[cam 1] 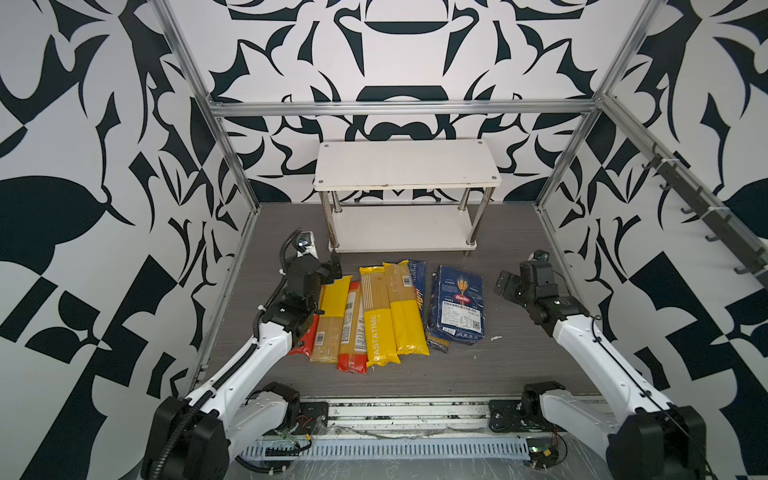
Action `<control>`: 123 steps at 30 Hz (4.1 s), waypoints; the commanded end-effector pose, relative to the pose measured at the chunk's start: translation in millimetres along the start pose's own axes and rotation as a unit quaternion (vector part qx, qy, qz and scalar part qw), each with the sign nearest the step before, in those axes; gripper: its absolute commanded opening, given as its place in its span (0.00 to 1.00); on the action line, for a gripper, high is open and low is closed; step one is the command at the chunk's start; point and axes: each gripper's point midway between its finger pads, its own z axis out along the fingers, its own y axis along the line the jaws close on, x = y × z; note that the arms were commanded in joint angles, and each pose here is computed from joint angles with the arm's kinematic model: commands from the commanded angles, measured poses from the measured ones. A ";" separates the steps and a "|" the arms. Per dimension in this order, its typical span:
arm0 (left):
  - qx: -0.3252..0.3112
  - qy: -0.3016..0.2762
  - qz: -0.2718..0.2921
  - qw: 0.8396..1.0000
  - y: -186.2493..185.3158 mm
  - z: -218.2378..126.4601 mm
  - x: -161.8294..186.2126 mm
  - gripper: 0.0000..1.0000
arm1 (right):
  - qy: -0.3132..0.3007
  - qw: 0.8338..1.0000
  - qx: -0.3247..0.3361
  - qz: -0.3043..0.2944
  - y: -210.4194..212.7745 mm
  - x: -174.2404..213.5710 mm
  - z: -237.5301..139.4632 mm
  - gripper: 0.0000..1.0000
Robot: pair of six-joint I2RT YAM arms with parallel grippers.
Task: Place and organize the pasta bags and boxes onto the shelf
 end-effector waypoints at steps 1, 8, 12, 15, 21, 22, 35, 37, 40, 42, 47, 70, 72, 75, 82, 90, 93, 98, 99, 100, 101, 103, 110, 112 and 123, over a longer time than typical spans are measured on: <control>-0.003 0.051 0.002 0.999 -9.7 -17.5 21.9 1.00 | 0.029 0.999 0.006 0.024 -3.2 7.7 -23.5 0.99; 0.063 0.079 -0.018 0.995 -55.0 -38.4 37.0 1.00 | 0.052 0.995 0.087 0.002 -25.2 9.2 -34.2 0.99; 0.050 0.092 0.026 0.994 -71.5 -47.9 44.5 1.00 | 0.094 0.990 0.103 -0.005 -23.7 16.3 -30.2 0.99; 0.059 0.101 0.045 0.992 -87.3 -53.5 46.9 1.00 | 0.095 0.994 0.047 -0.002 -7.3 22.1 -29.1 0.99; 0.121 0.131 0.022 0.984 -128.9 -64.0 50.9 1.00 | 0.116 0.985 -0.127 0.002 44.6 39.6 -37.8 0.99; 0.131 0.137 0.015 0.982 -135.0 -65.1 51.8 1.00 | 0.129 0.981 -0.142 0.003 49.4 45.4 -38.2 0.99; 0.198 0.179 -0.022 0.964 -195.9 -62.1 37.7 1.00 | 0.216 0.939 -0.263 0.045 81.6 102.4 -28.5 0.99; 0.205 0.188 -0.023 0.960 -206.1 -59.6 36.9 1.00 | 0.221 0.935 -0.275 0.051 84.4 107.6 -25.9 0.99; 0.215 0.213 -0.023 0.953 -221.5 -54.4 44.5 1.00 | 0.236 0.924 -0.293 0.069 90.0 118.0 -19.5 0.99; 0.214 0.225 -0.019 0.951 -229.1 -49.3 49.3 1.00 | 0.249 0.922 -0.287 0.078 88.8 125.7 -13.3 0.99; 0.211 0.252 -0.007 0.945 -248.2 -37.3 59.3 0.98 | 0.260 0.921 -0.277 0.083 84.3 135.0 -8.7 0.99; 0.216 0.382 -0.014 0.898 -285.6 -11.1 143.2 0.70 | 0.316 0.910 -0.250 0.095 75.3 166.9 8.2 0.99; 0.218 0.389 -0.016 0.895 -286.4 -10.8 150.5 0.66 | 0.319 0.910 -0.246 0.096 73.5 170.3 10.3 0.99; 0.216 0.395 -0.014 0.893 -286.4 -9.6 156.3 0.63 | 0.319 0.914 -0.231 0.094 68.1 172.9 12.6 0.99; 0.204 0.407 -0.009 0.890 -281.2 -3.3 168.5 0.53 | 0.314 0.923 -0.204 0.093 56.0 172.5 5.1 0.99; 0.190 0.436 -0.013 0.880 -275.2 5.1 188.7 0.38 | 0.307 0.926 -0.196 0.097 46.1 177.6 -3.9 0.99; 0.185 0.442 -0.013 0.878 -272.8 6.9 193.3 0.34 | 0.315 0.921 -0.208 0.101 49.7 182.2 -2.3 0.99; 0.171 0.456 -0.018 0.873 -264.2 11.1 204.0 0.27 | 0.334 0.907 -0.231 0.112 59.8 190.3 5.9 0.99; 0.168 0.459 -0.020 0.872 -261.9 12.0 206.9 0.26 | 0.338 0.904 -0.235 0.115 61.5 192.4 7.6 0.99; 0.167 0.462 -0.023 0.871 -259.9 12.3 209.3 0.25 | 0.342 0.902 -0.238 0.117 62.9 194.2 9.3 0.99; 0.165 0.464 -0.026 0.870 -257.9 13.3 211.2 0.25 | 0.345 0.900 -0.240 0.120 63.9 195.7 10.5 0.99; 0.161 0.470 -0.031 0.867 -253.3 14.4 215.9 0.24 | 0.348 0.898 -0.241 0.121 64.5 198.0 13.0 0.99; 0.150 0.486 -0.038 0.860 -246.2 18.0 232.3 0.19 | 0.345 0.895 -0.258 0.119 68.9 198.2 13.9 0.99; 0.150 0.491 -0.039 0.857 -246.7 18.0 236.1 0.18 | 0.341 0.894 -0.267 0.117 71.3 196.8 13.2 0.99; 0.151 0.506 -0.047 0.848 -248.7 17.3 247.5 0.18 | 0.270 0.887 -0.359 0.112 95.9 161.4 -6.4 0.99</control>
